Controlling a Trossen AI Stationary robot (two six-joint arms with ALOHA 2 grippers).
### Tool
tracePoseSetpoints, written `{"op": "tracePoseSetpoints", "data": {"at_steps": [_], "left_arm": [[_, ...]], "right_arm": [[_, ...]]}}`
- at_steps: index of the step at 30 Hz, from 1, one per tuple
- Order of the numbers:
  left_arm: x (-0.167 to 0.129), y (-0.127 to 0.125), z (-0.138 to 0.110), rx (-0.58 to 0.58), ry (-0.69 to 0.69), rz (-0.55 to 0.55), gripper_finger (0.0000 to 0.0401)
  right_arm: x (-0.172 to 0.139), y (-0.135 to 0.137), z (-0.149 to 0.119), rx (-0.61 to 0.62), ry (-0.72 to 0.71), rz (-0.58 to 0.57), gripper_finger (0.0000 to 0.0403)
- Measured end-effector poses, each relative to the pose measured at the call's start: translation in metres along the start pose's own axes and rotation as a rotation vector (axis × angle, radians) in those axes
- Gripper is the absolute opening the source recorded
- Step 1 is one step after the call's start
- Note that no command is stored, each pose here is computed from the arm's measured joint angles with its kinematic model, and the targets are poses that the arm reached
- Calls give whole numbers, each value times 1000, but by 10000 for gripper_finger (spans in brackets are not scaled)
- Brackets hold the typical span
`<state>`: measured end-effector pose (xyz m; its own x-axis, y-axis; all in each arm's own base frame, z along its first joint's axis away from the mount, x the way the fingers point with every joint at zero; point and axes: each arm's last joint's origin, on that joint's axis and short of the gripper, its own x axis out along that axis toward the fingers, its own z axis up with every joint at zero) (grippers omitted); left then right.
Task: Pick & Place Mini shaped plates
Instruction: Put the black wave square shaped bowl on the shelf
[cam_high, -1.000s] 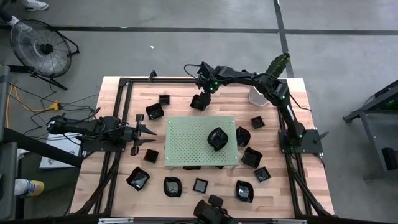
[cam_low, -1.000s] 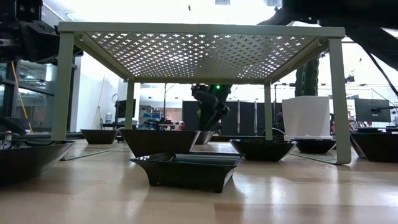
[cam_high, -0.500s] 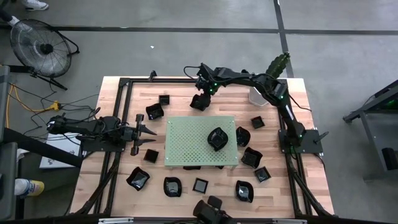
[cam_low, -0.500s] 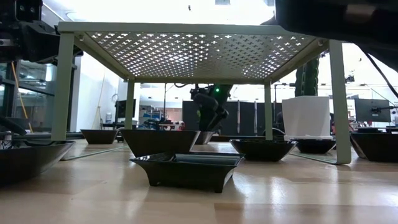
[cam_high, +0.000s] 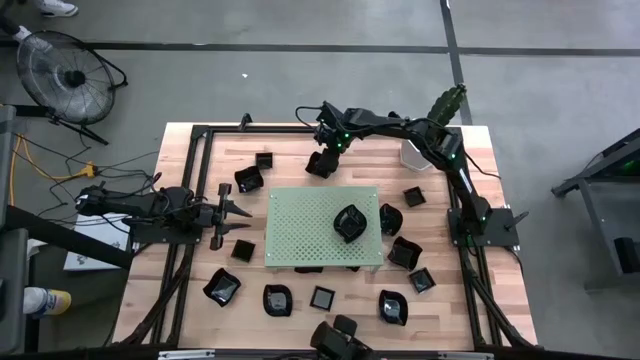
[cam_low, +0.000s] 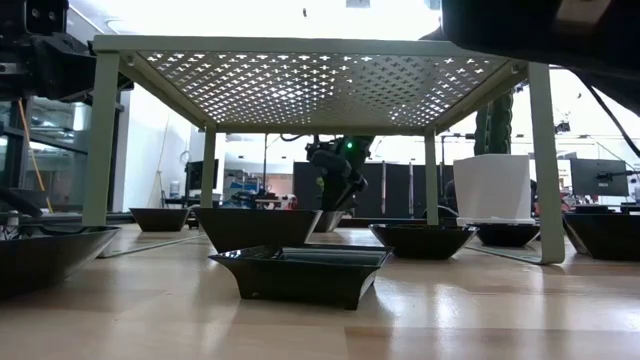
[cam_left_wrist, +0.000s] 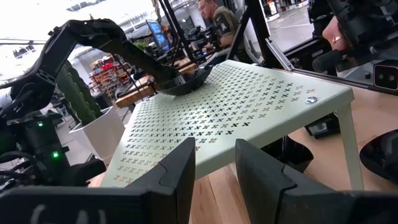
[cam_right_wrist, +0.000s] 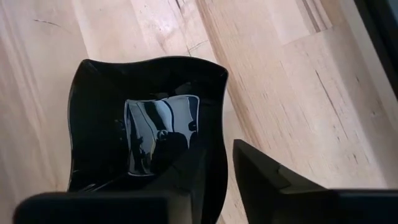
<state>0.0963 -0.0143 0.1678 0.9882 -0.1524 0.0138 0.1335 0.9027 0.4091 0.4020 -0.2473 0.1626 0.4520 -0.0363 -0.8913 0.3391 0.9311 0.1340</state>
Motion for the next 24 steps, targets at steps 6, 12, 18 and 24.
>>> {"op": "tracePoseSetpoints", "data": {"at_steps": [6, 12, 18, 24], "left_arm": [[0, 0, 0, 0, 0, 0, 111], [0, 0, 0, 0, 0, 0, 111], [0, 0, 0, 0, 1, 0, 111], [0, 0, 0, 0, 0, -1, 111]], "right_arm": [[0, 0, 0, 2, -1, 4, 45], [0, 0, 0, 3, -1, 7, 18], [-1, 0, 0, 3, -5, 20, 4], [-1, 0, 0, 6, -7, 32, 2]]}}
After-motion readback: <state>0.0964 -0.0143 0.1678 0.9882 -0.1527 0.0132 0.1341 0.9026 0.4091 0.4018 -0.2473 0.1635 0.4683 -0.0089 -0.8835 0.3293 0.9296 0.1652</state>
